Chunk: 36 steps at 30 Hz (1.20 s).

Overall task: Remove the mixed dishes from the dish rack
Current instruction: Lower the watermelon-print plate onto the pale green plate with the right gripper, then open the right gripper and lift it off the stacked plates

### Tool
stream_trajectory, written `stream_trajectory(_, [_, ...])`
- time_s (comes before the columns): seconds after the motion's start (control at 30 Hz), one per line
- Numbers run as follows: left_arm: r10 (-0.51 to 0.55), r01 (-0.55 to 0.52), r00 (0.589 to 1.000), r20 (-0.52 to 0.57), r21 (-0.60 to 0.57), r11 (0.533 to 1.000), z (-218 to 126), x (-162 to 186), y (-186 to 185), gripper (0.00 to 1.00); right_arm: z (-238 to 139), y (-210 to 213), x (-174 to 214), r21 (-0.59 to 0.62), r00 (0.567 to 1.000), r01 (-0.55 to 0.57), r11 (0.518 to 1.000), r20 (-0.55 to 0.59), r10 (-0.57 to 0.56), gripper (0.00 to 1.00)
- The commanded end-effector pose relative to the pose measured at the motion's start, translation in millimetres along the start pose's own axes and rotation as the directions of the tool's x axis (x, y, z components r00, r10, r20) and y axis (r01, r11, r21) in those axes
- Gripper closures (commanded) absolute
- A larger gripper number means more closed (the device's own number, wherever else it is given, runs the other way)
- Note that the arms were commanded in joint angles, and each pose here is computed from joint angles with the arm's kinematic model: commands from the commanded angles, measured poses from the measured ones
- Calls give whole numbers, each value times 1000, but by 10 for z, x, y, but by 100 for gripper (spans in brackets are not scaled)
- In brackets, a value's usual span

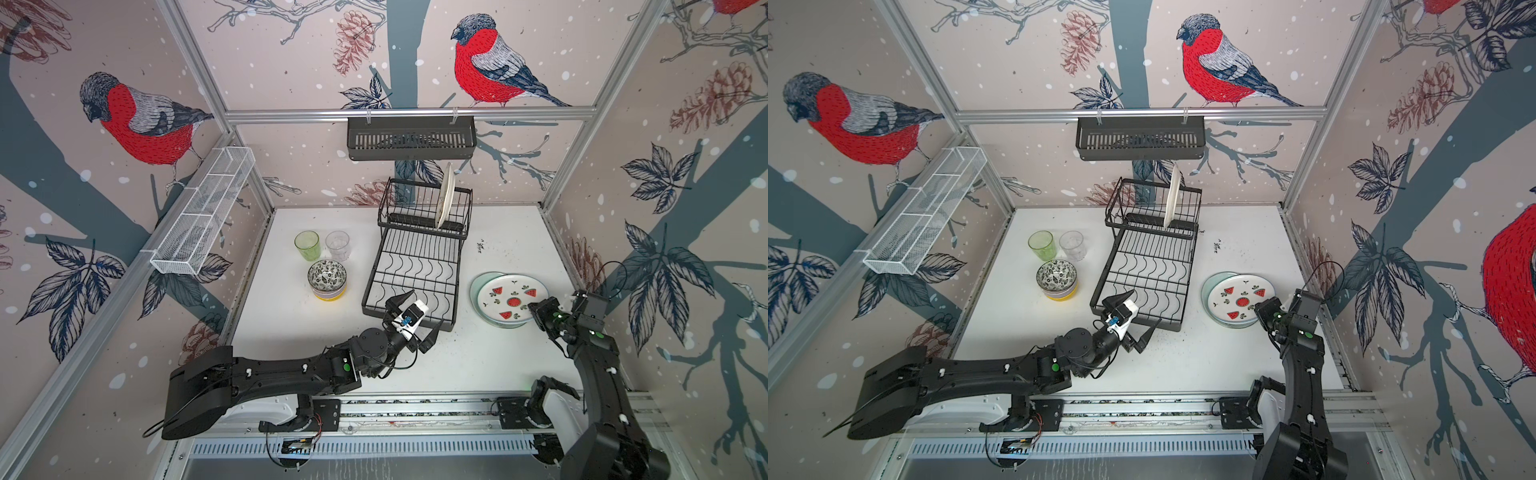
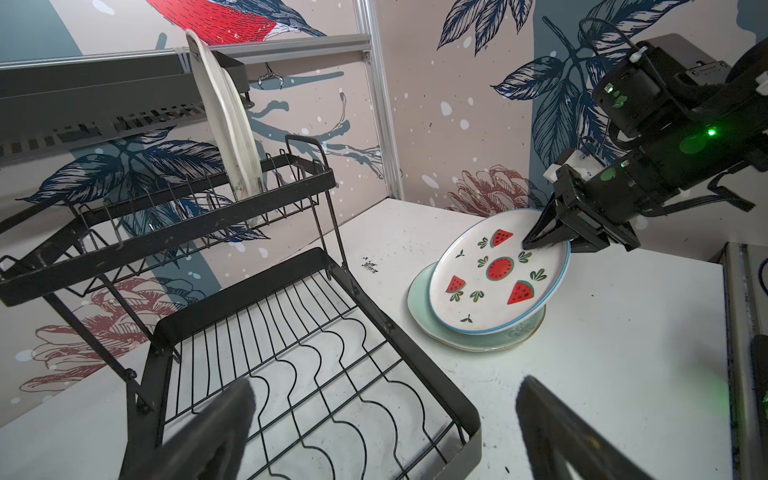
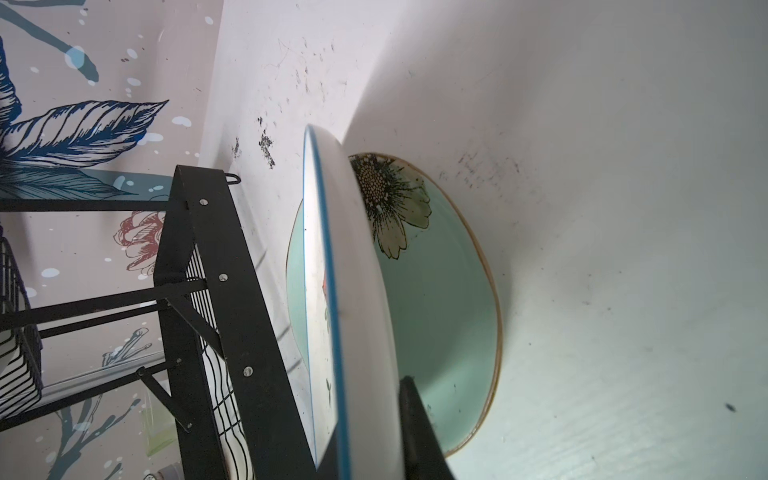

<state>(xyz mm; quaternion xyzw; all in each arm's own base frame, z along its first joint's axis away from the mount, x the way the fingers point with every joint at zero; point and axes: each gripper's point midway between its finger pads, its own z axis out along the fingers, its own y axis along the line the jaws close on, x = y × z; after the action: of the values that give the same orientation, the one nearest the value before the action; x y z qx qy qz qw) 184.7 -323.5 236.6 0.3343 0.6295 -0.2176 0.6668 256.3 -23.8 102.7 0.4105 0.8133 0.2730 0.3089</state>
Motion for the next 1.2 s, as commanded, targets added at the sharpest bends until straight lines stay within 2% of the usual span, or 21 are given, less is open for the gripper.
stream_trajectory(0.0, [-15, 15, 999, 32, -21, 1000, 13, -86, 42, 2, -7, 156, -105, -49, 997, 68, 996, 25, -67, 100])
stream_trajectory(0.43, [-2, 3, 1000, 22, -37, 999, 24, -62, 64, 2, 87, -20, -18, 9, 998, 56, 998, -19, -56, 82])
stream_trajectory(0.53, [3, -3, 1000, 13, -43, 999, 41, -35, 65, 2, 118, -61, 30, 13, 998, 56, 998, -31, -55, 70])
stream_trajectory(0.9, [20, -21, 1000, -19, -53, 998, 104, 60, 48, 2, 187, -174, 59, 50, 997, 65, 997, -37, -63, 63])
stream_trajectory(0.97, [20, -21, 1000, -19, -54, 998, 108, 62, 52, 2, 190, -189, 51, 60, 997, 64, 996, -38, -62, 53])
stream_trajectory(1.07, [18, -19, 1000, -23, -56, 998, 118, 74, 56, 2, 189, -181, 38, 61, 997, 66, 996, -36, -64, 42])
stream_trajectory(1.17, [12, -13, 999, -30, -57, 998, 128, 72, 59, 2, 184, -170, 12, 65, 997, 70, 995, -28, -69, 38])
